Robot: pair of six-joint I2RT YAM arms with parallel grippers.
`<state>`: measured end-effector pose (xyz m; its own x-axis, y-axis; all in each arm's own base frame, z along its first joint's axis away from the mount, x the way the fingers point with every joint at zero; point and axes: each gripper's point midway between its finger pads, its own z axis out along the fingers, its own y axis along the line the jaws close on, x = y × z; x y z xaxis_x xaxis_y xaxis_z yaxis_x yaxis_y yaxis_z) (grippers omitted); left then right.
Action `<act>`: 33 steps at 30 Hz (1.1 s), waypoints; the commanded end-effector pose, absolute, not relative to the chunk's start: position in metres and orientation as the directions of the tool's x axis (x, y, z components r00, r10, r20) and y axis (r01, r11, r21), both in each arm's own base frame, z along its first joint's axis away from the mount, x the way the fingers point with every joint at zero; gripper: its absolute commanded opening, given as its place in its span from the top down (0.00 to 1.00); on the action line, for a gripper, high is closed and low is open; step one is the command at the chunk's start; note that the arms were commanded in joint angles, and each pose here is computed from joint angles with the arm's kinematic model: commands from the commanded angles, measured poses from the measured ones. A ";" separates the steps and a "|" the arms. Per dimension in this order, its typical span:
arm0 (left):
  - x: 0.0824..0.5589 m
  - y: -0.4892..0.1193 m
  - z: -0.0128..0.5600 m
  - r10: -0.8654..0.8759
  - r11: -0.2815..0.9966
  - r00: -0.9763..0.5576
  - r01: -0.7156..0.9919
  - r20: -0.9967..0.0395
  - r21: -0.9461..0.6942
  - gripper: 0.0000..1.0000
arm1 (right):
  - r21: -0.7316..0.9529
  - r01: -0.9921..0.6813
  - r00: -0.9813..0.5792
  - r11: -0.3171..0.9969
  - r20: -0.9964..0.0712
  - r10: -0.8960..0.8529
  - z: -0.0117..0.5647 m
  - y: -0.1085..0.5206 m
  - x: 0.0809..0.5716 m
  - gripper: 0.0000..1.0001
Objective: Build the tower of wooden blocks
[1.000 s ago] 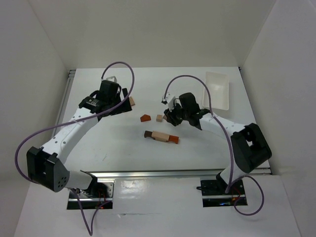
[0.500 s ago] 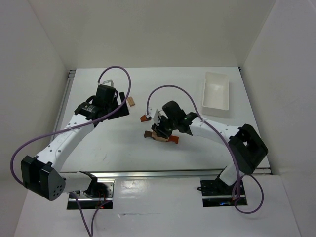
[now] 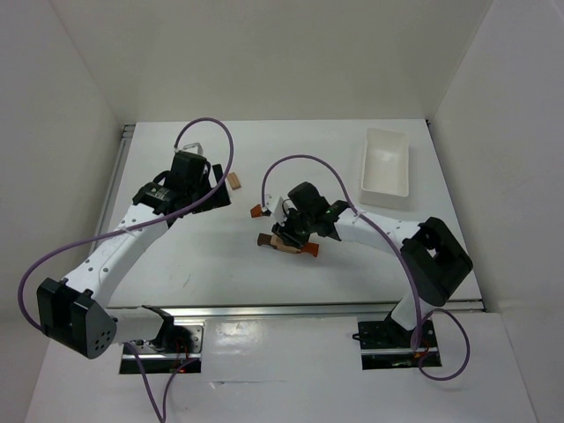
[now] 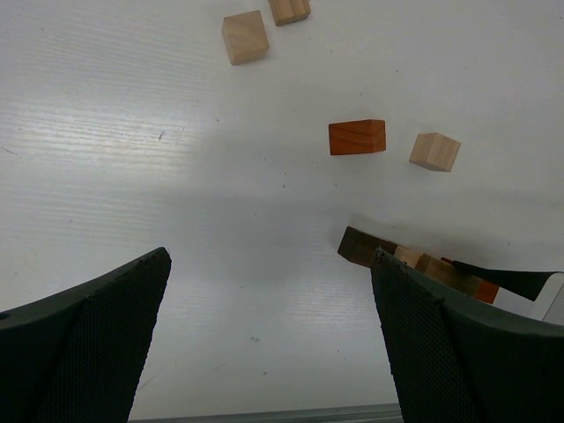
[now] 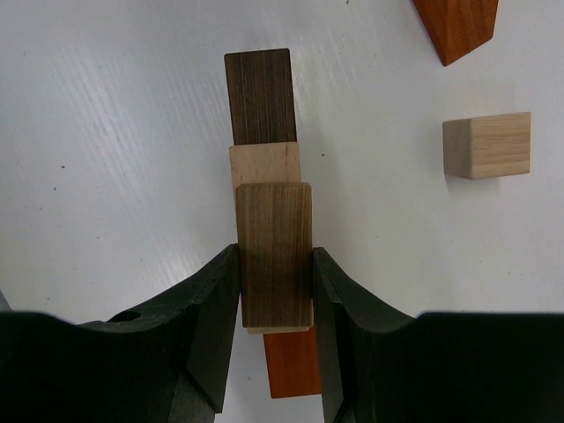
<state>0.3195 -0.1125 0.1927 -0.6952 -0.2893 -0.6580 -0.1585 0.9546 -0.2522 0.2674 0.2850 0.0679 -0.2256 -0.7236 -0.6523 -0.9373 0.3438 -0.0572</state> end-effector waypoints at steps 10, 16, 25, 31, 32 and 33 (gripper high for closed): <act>0.323 -0.113 0.196 -0.289 0.955 -0.685 -0.158 -0.668 -0.252 0.00 | -0.091 -0.938 -0.183 0.336 -0.691 -0.699 0.079 0.299 0.279 0.70; 0.323 -0.113 0.196 -0.289 0.955 -0.685 -0.158 -0.668 -0.252 0.00 | -0.103 -0.941 -0.166 0.323 -0.690 -0.705 0.077 0.298 0.279 0.68; 0.323 -0.113 0.196 -0.289 0.955 -0.685 -0.158 -0.668 -0.252 0.00 | -0.104 -0.945 -0.156 0.311 -0.692 -0.705 0.077 0.299 0.279 0.64; 0.323 -0.113 0.196 -0.289 0.955 -0.685 -0.158 -0.668 -0.252 0.00 | -0.104 -0.945 -0.156 0.311 -0.692 -0.705 0.077 0.297 0.277 0.60; 0.323 -0.113 0.196 -0.289 0.955 -0.685 -0.158 -0.668 -0.252 0.00 | -0.103 -0.945 -0.157 0.311 -0.691 -0.706 0.075 0.296 0.276 0.60; 0.323 -0.113 0.196 -0.281 0.957 -0.687 -0.152 -0.671 -0.246 0.00 | -0.103 -0.945 -0.157 0.311 -0.691 -0.706 0.075 0.296 0.276 0.59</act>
<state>0.3195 -0.1124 0.1916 -0.6978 -0.2869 -0.6564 -0.1583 0.9554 -0.2493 0.2698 0.2868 0.0654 -0.2019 -0.7293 -0.6537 -0.9429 0.3253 -0.0717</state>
